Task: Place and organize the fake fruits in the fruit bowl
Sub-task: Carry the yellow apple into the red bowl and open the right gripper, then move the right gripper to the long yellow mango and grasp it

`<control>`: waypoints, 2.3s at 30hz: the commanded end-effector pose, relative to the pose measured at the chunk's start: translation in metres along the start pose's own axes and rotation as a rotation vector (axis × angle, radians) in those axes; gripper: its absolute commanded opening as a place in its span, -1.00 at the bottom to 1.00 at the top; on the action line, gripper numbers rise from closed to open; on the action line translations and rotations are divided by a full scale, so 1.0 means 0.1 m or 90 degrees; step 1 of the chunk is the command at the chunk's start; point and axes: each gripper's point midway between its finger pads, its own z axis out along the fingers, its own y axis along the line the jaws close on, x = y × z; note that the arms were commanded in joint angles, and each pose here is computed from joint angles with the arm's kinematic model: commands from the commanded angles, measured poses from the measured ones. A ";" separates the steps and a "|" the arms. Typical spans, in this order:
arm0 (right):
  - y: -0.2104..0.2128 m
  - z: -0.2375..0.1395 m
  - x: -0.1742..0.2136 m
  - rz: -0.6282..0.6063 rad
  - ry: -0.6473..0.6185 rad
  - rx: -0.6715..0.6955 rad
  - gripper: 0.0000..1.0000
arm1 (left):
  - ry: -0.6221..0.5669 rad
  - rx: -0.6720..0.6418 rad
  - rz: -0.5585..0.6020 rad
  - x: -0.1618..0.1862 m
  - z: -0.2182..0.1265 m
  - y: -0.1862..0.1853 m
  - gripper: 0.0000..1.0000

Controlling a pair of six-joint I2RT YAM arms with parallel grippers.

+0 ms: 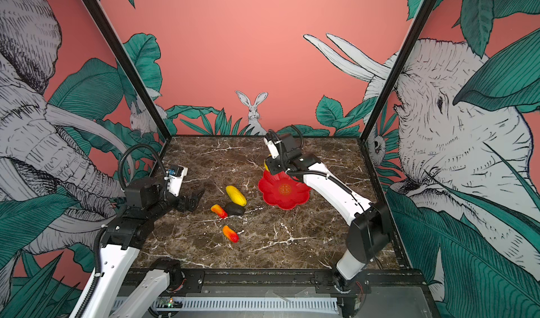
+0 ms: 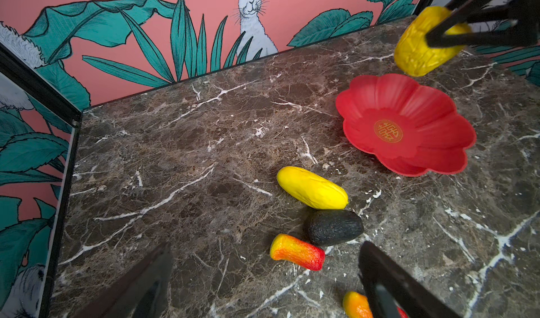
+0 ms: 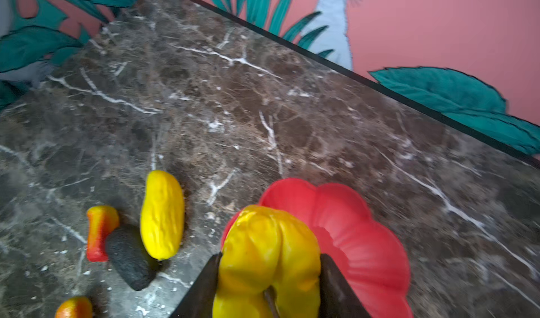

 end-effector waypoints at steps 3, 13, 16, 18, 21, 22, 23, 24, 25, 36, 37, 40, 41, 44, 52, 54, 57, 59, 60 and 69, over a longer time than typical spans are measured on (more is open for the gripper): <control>-0.46 0.28 0.44 0.043 0.049 0.074 -0.23 | 0.016 0.008 -0.008 0.07 0.03 -0.02 0.99; -0.64 0.89 0.91 0.066 0.112 0.087 -0.23 | 0.018 0.006 -0.009 0.07 0.03 -0.01 0.99; -0.65 1.04 0.94 0.067 0.115 0.086 -0.24 | 0.018 0.007 -0.008 0.08 0.03 -0.02 0.99; -0.67 1.13 1.01 0.067 0.130 0.088 -0.24 | 0.017 0.009 -0.008 0.08 0.03 -0.02 0.99; -0.70 1.18 0.90 0.069 0.116 0.093 -0.25 | 0.018 0.009 -0.008 0.08 0.04 -0.02 0.99; -0.70 1.19 0.90 0.071 0.114 0.093 -0.24 | 0.018 0.009 -0.007 0.08 0.04 -0.02 0.99; -0.70 1.20 0.90 0.070 0.114 0.094 -0.23 | 0.018 0.009 -0.008 0.08 0.04 -0.02 0.99; -0.72 1.21 0.90 0.071 0.115 0.097 -0.21 | 0.019 0.010 -0.008 0.09 0.04 -0.02 0.99; -0.73 1.22 0.91 0.071 0.117 0.099 -0.18 | 0.019 0.010 -0.007 0.08 0.04 -0.02 0.99; -0.75 1.22 0.94 0.067 0.127 0.106 0.34 | 0.020 0.014 -0.007 0.07 0.05 -0.03 0.99; -0.75 1.20 0.93 0.065 0.126 0.106 0.39 | 0.020 0.014 -0.007 0.08 0.06 -0.03 0.99; -0.75 1.12 0.88 0.061 0.123 0.107 0.55 | 0.021 0.015 -0.007 0.08 0.06 -0.03 0.99; -0.76 1.06 0.84 0.060 0.120 0.111 0.61 | 0.020 0.015 -0.007 0.07 0.05 -0.03 0.99; -0.73 0.87 0.69 0.041 0.099 0.110 0.97 | 0.019 0.016 -0.007 0.07 0.05 -0.03 0.99; -0.01 0.38 0.22 -0.085 0.035 0.040 0.99 | 0.020 0.017 -0.008 0.07 0.06 -0.03 0.99; 0.27 0.38 0.17 -0.099 0.024 -0.006 0.98 | 0.020 0.018 -0.008 0.07 0.06 -0.04 0.99; 0.68 0.50 0.16 -0.118 0.018 -0.059 0.98 | 0.019 0.016 -0.007 0.07 0.06 -0.03 0.99; 0.94 0.64 0.17 -0.123 0.023 -0.088 0.99 | 0.018 0.015 -0.007 0.07 0.05 -0.03 0.99; 1.04 0.70 0.17 -0.121 0.023 -0.099 0.98 | 0.018 0.014 -0.007 0.07 0.05 -0.03 0.99; 1.70 1.29 0.31 -0.091 0.067 -0.173 0.99 | 0.015 0.008 -0.005 0.07 0.03 -0.02 0.99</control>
